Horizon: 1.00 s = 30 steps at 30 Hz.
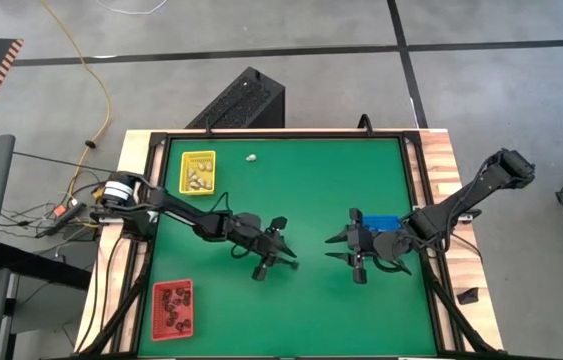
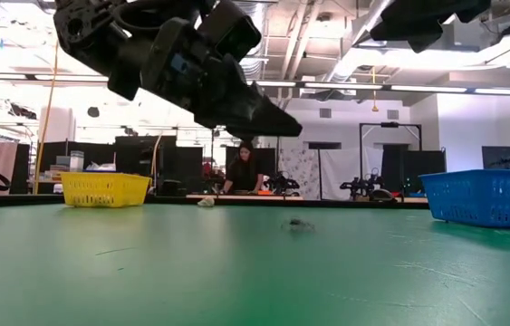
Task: Sort Halloween decoration
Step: Put the black spider toy into the blue bin
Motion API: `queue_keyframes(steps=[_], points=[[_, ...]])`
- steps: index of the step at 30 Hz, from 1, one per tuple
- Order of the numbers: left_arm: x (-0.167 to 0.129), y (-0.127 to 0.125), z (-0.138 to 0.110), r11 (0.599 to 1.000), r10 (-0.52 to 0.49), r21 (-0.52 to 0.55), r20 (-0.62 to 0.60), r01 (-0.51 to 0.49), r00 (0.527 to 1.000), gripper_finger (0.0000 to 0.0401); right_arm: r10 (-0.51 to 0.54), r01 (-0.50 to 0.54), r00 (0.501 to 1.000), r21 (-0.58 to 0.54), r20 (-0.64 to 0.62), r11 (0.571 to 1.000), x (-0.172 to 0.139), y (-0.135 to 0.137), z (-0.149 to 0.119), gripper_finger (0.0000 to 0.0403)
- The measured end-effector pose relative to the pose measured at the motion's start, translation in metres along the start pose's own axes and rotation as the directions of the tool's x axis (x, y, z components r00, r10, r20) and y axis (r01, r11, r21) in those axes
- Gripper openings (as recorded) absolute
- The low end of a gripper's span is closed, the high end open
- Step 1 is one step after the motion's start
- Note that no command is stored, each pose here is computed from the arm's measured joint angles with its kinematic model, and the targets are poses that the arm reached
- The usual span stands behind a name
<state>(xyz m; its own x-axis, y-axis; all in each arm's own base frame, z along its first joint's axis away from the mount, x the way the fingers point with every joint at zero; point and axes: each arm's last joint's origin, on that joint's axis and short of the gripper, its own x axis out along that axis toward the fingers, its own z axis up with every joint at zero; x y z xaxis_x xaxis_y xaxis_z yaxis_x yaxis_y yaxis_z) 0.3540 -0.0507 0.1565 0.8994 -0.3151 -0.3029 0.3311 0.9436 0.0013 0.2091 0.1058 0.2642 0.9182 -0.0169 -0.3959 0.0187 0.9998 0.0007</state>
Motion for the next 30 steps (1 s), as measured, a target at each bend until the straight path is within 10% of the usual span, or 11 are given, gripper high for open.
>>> queue_keyframes(steps=[12, 30], points=[[0.037, -0.018, -0.051, 0.999, 0.042, 0.006, -0.138, -0.041, 0.99, 0.0164, 0.001, -0.001, 1.0, -0.004, 0.003, 1.0, 0.0, 0.0, 0.0, 0.0173], [0.047, -0.011, -0.053, 0.994, 0.094, 0.073, -0.112, -0.086, 0.989, 0.0221, 0.001, -0.001, 1.0, -0.007, 0.002, 1.0, 0.0, 0.0, 0.0, 0.0173]])
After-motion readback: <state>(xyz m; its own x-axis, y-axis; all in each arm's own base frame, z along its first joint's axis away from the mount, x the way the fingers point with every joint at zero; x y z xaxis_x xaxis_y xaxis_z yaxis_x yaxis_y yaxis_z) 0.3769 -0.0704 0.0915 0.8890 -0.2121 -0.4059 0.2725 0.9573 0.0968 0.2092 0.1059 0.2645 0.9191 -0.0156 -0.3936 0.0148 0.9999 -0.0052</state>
